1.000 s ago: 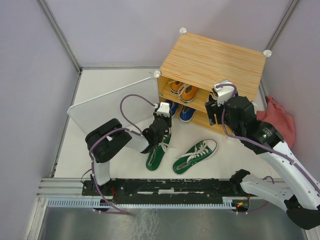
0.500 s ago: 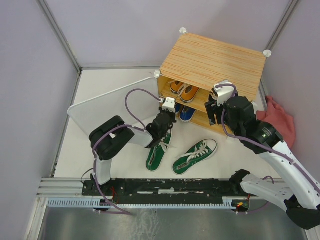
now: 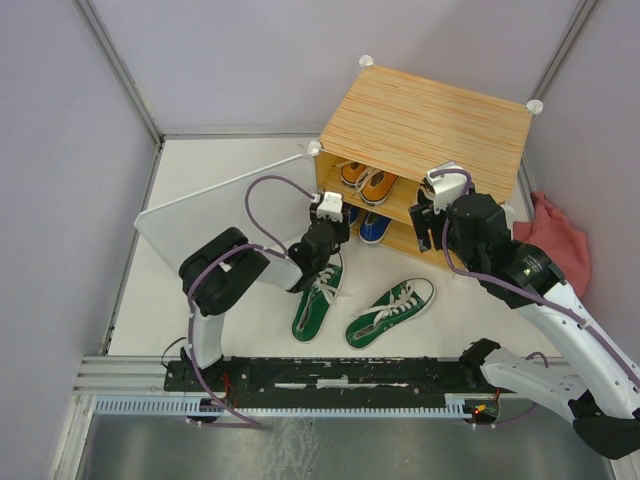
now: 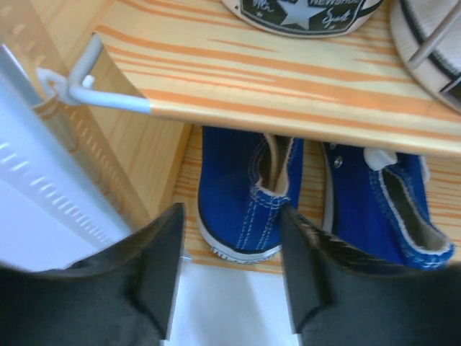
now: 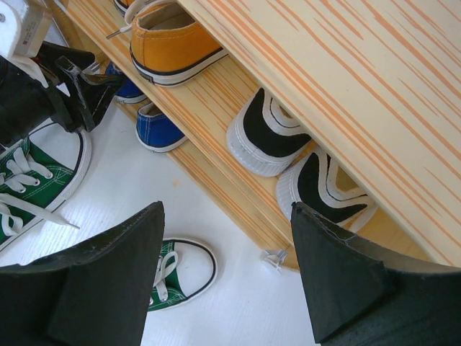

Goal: Place and organize the shoes in the shoe cabinet
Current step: Place the shoe in the shoe cabinet, then pick up the shoe from the center of the board.

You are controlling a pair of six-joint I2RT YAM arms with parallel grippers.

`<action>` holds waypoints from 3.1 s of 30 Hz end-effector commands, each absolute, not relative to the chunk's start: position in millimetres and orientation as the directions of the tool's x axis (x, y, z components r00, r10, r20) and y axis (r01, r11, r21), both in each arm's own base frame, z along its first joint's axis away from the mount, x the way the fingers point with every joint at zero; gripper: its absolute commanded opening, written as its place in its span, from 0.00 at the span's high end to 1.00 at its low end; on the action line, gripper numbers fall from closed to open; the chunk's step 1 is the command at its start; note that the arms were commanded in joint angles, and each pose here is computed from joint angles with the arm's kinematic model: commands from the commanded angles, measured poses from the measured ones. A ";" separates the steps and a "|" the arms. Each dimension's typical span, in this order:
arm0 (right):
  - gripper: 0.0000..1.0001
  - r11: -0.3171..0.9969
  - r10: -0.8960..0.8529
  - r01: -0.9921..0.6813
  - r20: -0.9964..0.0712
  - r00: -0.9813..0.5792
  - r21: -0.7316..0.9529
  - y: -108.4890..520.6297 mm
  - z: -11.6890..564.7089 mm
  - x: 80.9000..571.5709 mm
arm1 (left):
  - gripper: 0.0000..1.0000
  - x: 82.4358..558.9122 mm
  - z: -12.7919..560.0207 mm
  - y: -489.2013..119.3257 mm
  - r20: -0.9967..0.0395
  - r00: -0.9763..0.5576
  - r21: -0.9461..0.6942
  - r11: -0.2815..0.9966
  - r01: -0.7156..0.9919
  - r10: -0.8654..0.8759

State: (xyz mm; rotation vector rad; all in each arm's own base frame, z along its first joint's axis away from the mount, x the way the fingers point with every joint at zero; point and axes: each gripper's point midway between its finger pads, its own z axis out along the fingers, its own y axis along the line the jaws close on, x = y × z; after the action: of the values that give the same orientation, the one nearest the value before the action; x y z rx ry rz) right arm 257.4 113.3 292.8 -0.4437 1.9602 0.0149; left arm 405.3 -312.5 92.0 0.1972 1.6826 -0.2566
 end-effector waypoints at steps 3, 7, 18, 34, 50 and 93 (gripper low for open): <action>0.21 0.942 -0.257 -0.292 -0.911 -0.322 -0.163 114.4 306.3 259.9 | 0.15 403.6 112.8 -299.2 -0.991 -0.111 -0.104 0.964 0.243 -0.079; 0.21 0.942 -0.257 -0.292 -0.912 -0.320 -0.163 114.2 307.7 259.9 | 0.01 388.4 120.0 -300.0 -0.984 -0.148 -0.135 0.948 0.286 -0.096; 0.21 0.945 -0.258 -0.280 -0.911 -0.322 -0.169 112.6 307.1 261.4 | 0.00 314.6 141.3 -360.3 -0.984 -0.162 -0.143 0.856 0.498 -0.070; 0.20 0.950 -0.252 -0.263 -0.915 -0.314 -0.171 104.2 311.3 254.6 | 0.25 352.3 118.2 -399.7 -0.972 -0.210 -0.188 0.878 0.440 -0.103; 0.21 0.952 -0.247 -0.257 -0.915 -0.320 -0.167 103.5 310.5 254.4 | 0.77 393.8 120.9 -394.4 -0.954 -0.226 -0.274 0.882 0.384 -0.198; 0.19 0.947 -0.236 -0.293 -0.900 -0.366 -0.130 106.3 295.5 242.6 | 0.03 209.9 109.2 -305.0 -0.892 -0.451 -0.190 0.887 0.420 0.022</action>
State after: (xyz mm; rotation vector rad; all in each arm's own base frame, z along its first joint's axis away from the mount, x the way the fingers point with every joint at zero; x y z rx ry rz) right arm 243.8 102.9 291.0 -0.4088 1.9810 0.0224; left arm 249.6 -329.2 128.2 0.3712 1.8928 -0.5197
